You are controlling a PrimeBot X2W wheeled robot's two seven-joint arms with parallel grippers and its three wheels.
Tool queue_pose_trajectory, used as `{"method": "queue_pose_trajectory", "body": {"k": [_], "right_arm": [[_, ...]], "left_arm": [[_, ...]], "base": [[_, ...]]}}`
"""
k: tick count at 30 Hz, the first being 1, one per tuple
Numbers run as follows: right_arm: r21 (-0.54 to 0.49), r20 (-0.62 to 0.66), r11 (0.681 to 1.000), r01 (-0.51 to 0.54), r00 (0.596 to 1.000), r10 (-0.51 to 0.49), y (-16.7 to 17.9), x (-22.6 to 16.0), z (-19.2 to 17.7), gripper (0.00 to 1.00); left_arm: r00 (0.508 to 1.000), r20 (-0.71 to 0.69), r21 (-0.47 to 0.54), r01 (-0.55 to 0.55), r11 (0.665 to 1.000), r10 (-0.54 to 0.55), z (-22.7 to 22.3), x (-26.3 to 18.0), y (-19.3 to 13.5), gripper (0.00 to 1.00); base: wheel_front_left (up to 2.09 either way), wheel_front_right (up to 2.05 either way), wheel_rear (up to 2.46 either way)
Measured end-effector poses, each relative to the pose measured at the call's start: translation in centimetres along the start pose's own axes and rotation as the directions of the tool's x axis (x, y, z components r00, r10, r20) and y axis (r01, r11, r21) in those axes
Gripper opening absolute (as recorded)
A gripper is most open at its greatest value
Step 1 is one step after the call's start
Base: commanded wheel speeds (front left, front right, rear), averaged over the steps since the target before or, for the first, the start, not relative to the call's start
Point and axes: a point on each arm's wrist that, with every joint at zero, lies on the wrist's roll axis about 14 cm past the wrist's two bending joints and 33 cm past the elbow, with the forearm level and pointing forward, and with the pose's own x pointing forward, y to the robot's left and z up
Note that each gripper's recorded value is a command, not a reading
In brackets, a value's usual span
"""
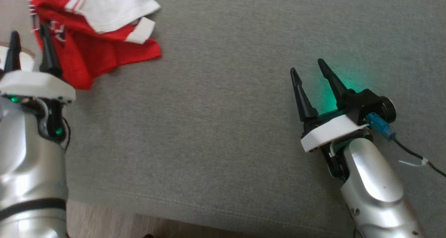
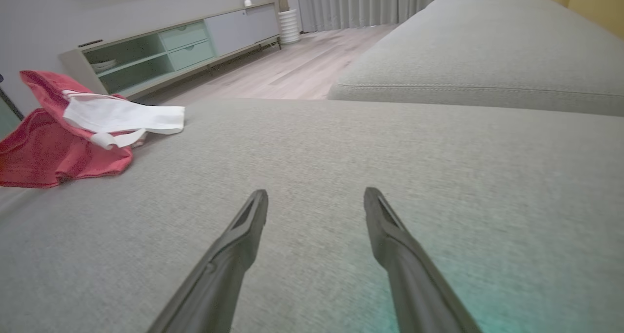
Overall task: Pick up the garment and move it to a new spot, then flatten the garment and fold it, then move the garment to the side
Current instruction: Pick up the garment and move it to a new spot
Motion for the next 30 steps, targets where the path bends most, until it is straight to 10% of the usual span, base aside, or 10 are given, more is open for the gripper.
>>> {"method": "queue_pose_trajectory", "body": {"k": [10,11,12,21,30], "right_arm": [[0.002,-0.011,0.997,0.074,0.997,-0.074,-3.3,-0.6,-0.8,1.00],[0.002,-0.010,0.997,0.081,0.997,-0.081,-3.6,-0.6,-0.8,1.00],[0.001,-0.009,0.996,0.088,0.996,-0.088,-3.9,-0.6,-0.8,1.00],[0.020,0.006,0.988,0.150,0.989,-0.150,-5.9,-1.7,-0.1,1.00],[0.053,0.051,0.970,0.239,0.969,-0.241,-7.9,-4.9,2.3,1.00]], "left_arm": [[0.991,-0.129,0.028,0.027,0.999,-0.023,-4.1,3.7,-1.6,1.00],[0.990,-0.138,0.028,0.023,0.999,-0.019,-4.4,4.0,-1.5,0.84],[0.989,-0.145,0.033,0.026,0.999,-0.021,-4.6,4.3,-1.6,0.00],[0.992,0.004,0.063,0.129,0.990,-0.130,0.0,6.7,-5.8,0.00],[0.897,0.182,0.135,0.382,0.914,-0.402,6.4,5.7,-16.7,0.00]], "base": [[0.00,0.00,0.00],[0.00,0.00,0.00],[0.00,0.00,0.00],[0.00,0.00,0.00],[0.00,0.00,0.00]]}}
